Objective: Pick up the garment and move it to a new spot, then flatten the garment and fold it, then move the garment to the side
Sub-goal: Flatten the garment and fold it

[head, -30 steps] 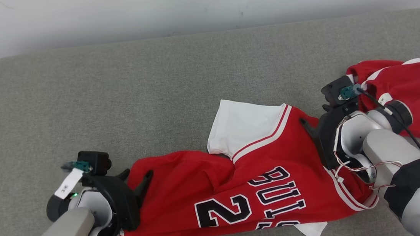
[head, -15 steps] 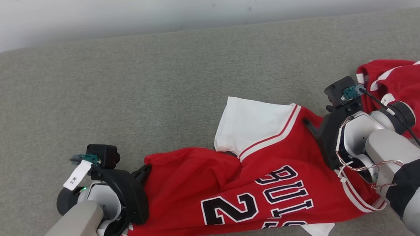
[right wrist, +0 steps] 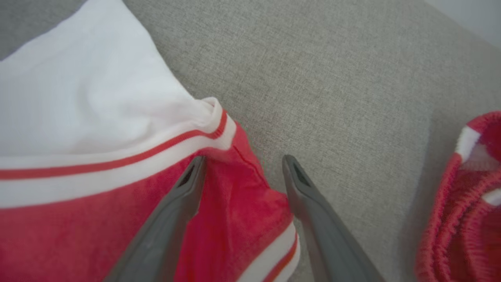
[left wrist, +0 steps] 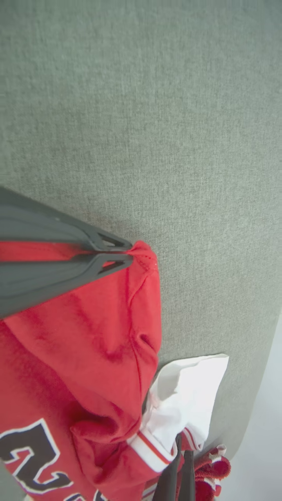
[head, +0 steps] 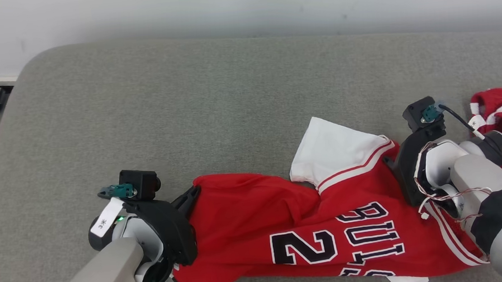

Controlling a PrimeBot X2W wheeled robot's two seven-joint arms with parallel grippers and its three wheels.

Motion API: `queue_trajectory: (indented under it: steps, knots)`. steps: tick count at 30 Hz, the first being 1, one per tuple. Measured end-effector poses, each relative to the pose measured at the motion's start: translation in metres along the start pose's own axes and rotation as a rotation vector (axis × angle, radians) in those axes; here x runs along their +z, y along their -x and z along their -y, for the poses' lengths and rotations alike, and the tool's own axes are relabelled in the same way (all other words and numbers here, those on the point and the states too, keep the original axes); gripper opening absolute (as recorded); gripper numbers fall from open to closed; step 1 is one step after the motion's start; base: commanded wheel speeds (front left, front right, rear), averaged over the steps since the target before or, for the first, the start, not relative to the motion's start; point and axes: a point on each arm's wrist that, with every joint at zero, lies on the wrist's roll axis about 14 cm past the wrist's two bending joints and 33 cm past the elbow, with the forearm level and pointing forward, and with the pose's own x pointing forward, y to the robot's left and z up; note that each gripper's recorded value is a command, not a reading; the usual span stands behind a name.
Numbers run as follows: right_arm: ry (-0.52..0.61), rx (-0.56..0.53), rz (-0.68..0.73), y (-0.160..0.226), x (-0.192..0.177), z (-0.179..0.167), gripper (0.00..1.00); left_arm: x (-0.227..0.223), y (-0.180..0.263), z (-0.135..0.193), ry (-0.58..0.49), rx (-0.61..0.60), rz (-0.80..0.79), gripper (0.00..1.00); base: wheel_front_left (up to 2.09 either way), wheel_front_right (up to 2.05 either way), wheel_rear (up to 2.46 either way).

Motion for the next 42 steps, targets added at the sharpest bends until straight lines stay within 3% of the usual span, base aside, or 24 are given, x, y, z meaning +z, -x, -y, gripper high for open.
queue_trajectory:
  steps: [1,2,3,14,20,24,30,34,40,41,42]
  knots:
    - [0.004,0.011,-0.004,-0.001,0.001,-0.004,1.00,0.000,0.002,-0.001,0.002,0.003,0.004,0.00,0.00,0.00,0.00]
    - [0.006,0.022,-0.013,-0.001,0.000,-0.009,0.40,0.001,0.004,-0.001,0.005,0.008,0.012,0.00,0.00,0.00,0.00]
    - [0.009,0.032,-0.017,-0.002,0.001,-0.013,0.00,0.001,0.007,-0.002,0.008,0.012,0.020,0.00,0.00,0.00,0.00]
    - [0.019,0.065,0.020,0.004,0.014,-0.025,0.00,-0.004,0.024,-0.020,0.026,0.068,0.058,0.00,0.00,0.00,0.00]
    - [-0.011,0.030,0.201,0.019,0.057,-0.006,0.00,0.007,0.036,-0.047,0.025,0.145,0.120,0.00,0.00,0.00,0.00]
    - [-0.068,0.003,0.300,0.034,0.066,0.010,0.00,0.001,0.049,-0.061,0.047,0.200,0.141,0.00,0.00,0.00,0.00]
    - [-0.230,0.009,0.329,0.046,0.011,0.010,0.00,-0.033,0.063,-0.054,0.086,0.211,0.106,0.00,0.00,0.00,0.00]
    - [-0.269,0.019,0.285,0.053,-0.039,-0.001,0.00,-0.051,0.070,-0.043,0.102,0.196,0.090,0.00,0.00,0.00,0.00]
    - [-0.340,0.023,0.271,0.064,-0.074,-0.011,0.00,-0.071,0.072,-0.030,0.129,0.163,0.062,0.00,0.00,0.00,0.00]
    - [-0.342,0.021,0.267,0.065,-0.077,-0.011,0.23,-0.070,0.071,-0.028,0.127,0.156,0.062,0.00,0.00,0.00,0.00]
    - [-0.342,0.024,0.264,0.066,-0.080,-0.011,0.84,-0.069,0.070,-0.025,0.127,0.147,0.066,0.00,0.00,0.00,0.00]
